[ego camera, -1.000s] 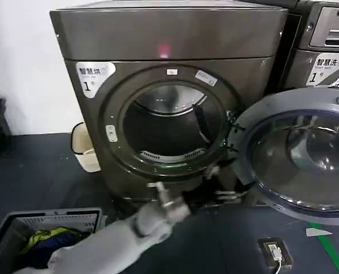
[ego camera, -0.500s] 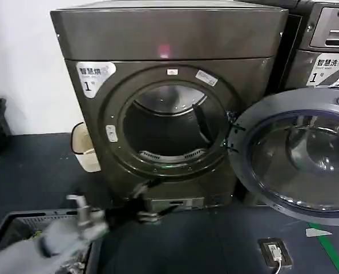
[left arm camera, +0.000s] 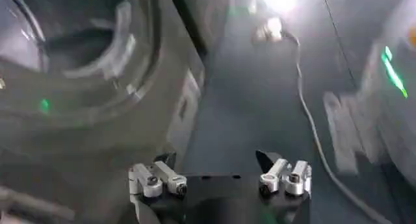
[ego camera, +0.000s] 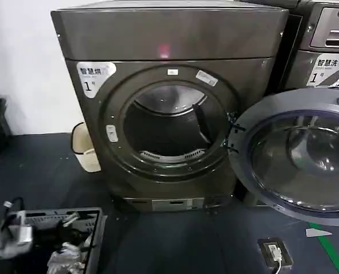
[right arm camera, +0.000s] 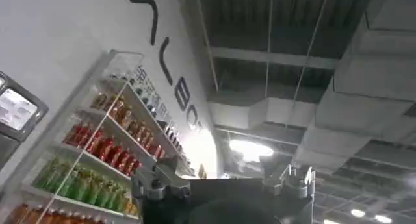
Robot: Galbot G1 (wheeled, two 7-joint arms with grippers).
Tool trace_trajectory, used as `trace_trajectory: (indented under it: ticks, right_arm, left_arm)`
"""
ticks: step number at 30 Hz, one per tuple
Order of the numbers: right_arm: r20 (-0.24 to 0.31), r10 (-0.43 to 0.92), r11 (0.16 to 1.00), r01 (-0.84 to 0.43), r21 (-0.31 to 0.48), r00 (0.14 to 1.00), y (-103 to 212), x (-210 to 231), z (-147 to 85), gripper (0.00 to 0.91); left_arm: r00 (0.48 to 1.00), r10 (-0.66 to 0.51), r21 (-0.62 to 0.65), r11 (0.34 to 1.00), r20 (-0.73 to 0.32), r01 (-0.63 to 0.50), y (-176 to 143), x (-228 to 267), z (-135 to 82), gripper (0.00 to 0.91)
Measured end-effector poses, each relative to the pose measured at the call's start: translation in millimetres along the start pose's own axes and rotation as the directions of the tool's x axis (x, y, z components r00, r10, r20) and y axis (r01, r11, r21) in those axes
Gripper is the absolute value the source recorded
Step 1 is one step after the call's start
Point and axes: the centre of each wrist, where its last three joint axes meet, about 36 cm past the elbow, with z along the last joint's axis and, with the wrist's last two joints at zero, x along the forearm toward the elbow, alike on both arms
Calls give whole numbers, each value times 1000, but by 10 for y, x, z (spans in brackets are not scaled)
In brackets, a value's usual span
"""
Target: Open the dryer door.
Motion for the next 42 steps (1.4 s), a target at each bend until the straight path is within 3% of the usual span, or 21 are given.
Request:
trace_trajectory:
  ticks: [8, 13, 29, 42]
  right_arm:
    - [-6, 7, 1000, -7, 6, 1000, -57, -53, 50, 907]
    - [-4, 6, 1000, -6, 7, 1000, -65, -68, 61, 907]
    - [-2, 10, 1000, -10, 28, 1000, -129, -13, 49, 907]
    - [-2, 19, 999, -18, 35, 1000, -187, -12, 40, 907]
  left_arm:
    - [965, 14, -48, 998, -261, -27, 231, 349, 37, 907]
    - [939, 26, -54, 997, -343, -47, 310, 443, 66, 907]
    - [916, 38, -83, 993, -399, -78, 345, 484, 300, 907]
    - [896, 79, -107, 985, -437, -139, 373, 531, 307, 907]
